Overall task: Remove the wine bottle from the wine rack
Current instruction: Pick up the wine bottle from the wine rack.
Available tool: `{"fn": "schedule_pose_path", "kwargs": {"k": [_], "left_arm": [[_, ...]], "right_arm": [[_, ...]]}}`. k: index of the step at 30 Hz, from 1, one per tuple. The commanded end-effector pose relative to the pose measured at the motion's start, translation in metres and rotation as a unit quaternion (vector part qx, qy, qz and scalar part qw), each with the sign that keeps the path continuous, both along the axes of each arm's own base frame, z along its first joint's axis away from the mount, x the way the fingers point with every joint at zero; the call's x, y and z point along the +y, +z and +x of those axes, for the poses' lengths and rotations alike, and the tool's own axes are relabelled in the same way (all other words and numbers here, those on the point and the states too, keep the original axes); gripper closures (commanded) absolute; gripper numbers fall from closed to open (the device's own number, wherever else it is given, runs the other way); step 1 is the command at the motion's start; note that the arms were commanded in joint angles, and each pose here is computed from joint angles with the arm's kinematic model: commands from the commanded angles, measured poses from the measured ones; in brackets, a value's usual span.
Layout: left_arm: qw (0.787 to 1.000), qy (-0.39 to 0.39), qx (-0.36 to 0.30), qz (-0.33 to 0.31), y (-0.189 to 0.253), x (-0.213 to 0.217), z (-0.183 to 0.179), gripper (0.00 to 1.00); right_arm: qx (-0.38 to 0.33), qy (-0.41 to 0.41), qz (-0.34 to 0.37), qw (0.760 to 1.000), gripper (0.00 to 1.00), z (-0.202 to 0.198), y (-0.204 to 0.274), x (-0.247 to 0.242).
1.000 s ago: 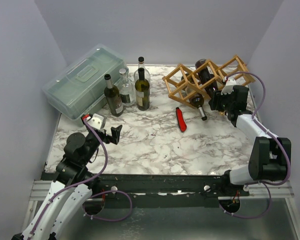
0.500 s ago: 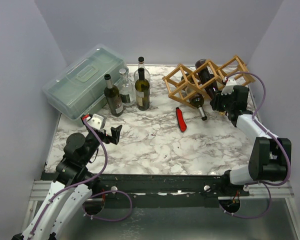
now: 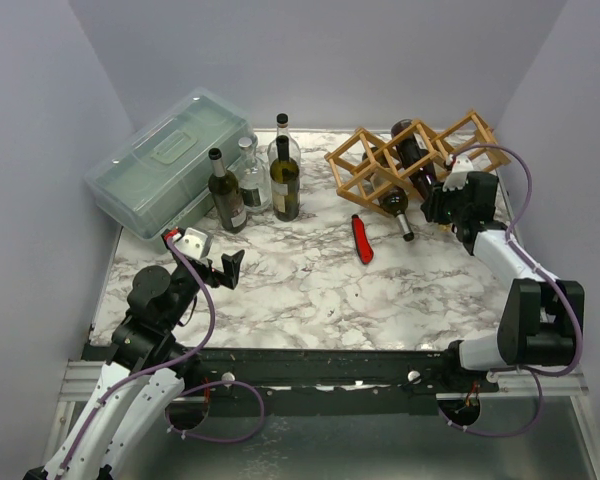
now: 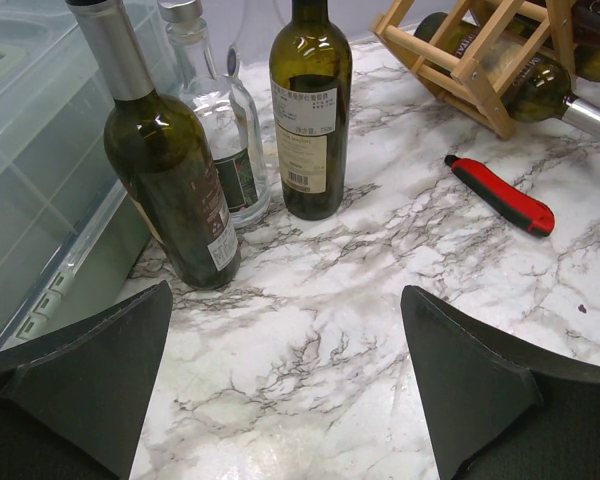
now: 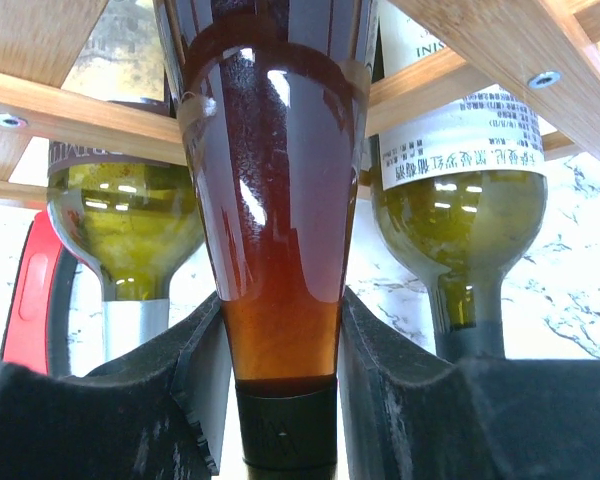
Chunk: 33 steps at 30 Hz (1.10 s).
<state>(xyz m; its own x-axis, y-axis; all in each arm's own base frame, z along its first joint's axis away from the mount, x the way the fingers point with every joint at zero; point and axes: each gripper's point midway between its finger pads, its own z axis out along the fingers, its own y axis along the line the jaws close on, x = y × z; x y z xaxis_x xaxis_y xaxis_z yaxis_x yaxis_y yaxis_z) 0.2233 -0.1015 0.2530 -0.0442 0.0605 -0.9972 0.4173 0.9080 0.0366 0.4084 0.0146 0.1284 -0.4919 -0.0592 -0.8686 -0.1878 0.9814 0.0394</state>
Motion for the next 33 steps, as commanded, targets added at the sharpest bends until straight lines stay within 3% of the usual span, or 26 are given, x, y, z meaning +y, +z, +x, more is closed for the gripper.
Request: {"fn": "schedule_pose_path", "kwargs": {"k": [1,20,33], "left_arm": [[1.0,-0.004,-0.012,0.0,0.004,0.0,-0.001,0.01],[1.0,-0.005,-0.014,0.0,0.004,0.0,-0.001,0.01],[1.0,-0.004,-0.016,-0.002,0.005,0.0,-0.001,0.01]], "right_arm": [[-0.042,-0.014,-0.007,0.999,1.0,0.0,0.032,-0.005],[-0.085,-0.021,0.016,0.996,1.0,-0.013,0.079,-0.001],[-0.078,-0.024,0.023,0.996,1.0,-0.034,0.076,0.001]]}}
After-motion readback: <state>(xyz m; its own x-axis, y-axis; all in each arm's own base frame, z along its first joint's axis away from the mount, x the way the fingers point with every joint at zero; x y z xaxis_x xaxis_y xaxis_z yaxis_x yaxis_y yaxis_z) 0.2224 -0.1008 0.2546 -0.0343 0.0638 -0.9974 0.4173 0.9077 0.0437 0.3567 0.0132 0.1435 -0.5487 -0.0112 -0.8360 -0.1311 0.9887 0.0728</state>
